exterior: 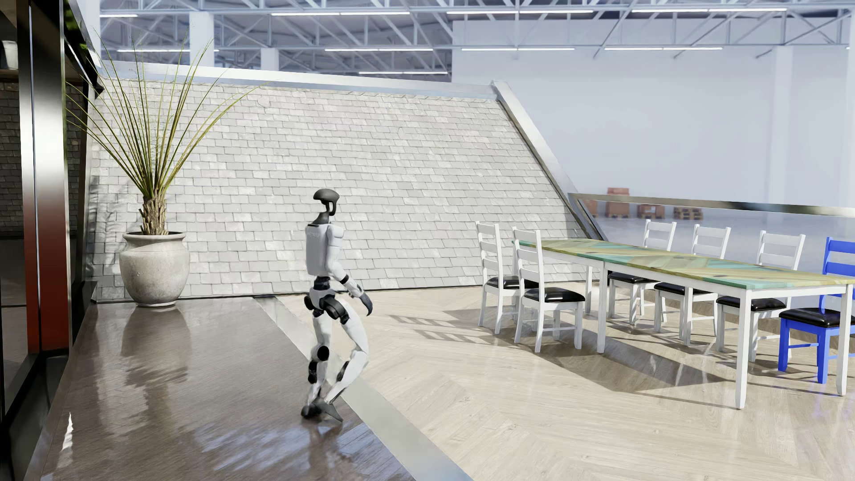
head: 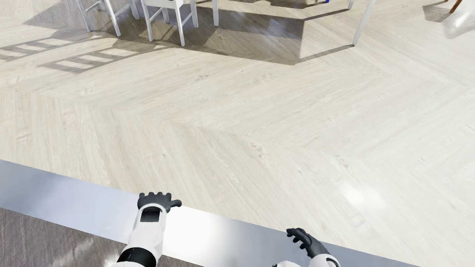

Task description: Go to the table

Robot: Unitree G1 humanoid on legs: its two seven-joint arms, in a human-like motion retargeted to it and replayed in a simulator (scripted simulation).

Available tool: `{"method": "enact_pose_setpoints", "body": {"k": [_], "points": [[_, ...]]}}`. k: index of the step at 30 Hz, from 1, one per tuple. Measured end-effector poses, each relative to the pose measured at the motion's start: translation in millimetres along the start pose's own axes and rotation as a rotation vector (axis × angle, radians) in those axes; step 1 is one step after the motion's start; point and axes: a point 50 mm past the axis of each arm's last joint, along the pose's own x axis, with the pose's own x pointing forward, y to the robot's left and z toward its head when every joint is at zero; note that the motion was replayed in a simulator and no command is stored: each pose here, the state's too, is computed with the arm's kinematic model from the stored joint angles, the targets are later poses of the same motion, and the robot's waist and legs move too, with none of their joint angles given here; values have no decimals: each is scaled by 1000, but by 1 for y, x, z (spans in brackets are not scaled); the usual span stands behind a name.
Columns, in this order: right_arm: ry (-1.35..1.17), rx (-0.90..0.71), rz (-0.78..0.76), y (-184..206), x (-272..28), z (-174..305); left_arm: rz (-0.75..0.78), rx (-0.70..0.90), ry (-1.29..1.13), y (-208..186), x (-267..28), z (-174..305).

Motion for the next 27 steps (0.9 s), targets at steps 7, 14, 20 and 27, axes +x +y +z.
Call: {"method": "enact_pose_setpoints", "body": {"k": [7,14,20,27], "points": [[341,90,3,10,-19,-68,387,-336,-160,91,-15,20],[600,54,315,90,-70,-116,-497,-283,159,-134,-56,14],[421,-130,284,59,-29,-83,-1004,-245,-15,-256,-181,29],[79,-96,-16,-9,14,-7,-935,-102,4,-244,-166,14]]}}
